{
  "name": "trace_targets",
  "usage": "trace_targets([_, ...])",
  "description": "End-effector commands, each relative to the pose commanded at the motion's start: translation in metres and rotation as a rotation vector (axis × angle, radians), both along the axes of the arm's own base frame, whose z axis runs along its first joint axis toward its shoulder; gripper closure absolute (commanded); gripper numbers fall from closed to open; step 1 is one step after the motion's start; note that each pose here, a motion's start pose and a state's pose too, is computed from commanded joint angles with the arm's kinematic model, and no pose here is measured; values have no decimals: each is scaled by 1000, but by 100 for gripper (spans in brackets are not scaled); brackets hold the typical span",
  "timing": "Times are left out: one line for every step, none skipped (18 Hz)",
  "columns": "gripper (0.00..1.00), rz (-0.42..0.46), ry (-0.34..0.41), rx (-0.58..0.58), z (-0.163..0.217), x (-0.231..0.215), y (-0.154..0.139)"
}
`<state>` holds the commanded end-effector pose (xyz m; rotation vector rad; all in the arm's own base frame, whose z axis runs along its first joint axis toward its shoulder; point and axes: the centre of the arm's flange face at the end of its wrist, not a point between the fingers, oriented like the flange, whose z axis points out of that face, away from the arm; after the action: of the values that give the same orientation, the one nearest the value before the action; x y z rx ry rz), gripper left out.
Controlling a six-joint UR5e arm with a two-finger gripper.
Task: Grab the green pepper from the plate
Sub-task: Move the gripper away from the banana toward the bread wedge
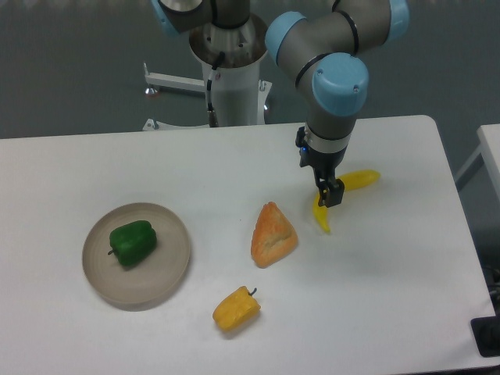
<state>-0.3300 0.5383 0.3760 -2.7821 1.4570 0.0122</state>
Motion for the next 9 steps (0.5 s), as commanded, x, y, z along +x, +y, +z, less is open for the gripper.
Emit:
trace_targets([0,0,-1,-1,-1,1,0])
trace_targets([0,-2,-1,-3,-2,1,1])
trace_targets([0,-5,-4,-7,-5,2,3])
trace_targets([0,-3,-4,-4,-4,2,4])
trace_targets([0,9,-6,-2,-5,4,5])
trace_targets([0,18,-7,-2,-6,7,8])
trace_targets([0,26,-7,-2,-7,15,13])
trace_targets([0,46,-14,-4,-11,22,19])
trace_targets([0,73,-19,-5,-14,29,25])
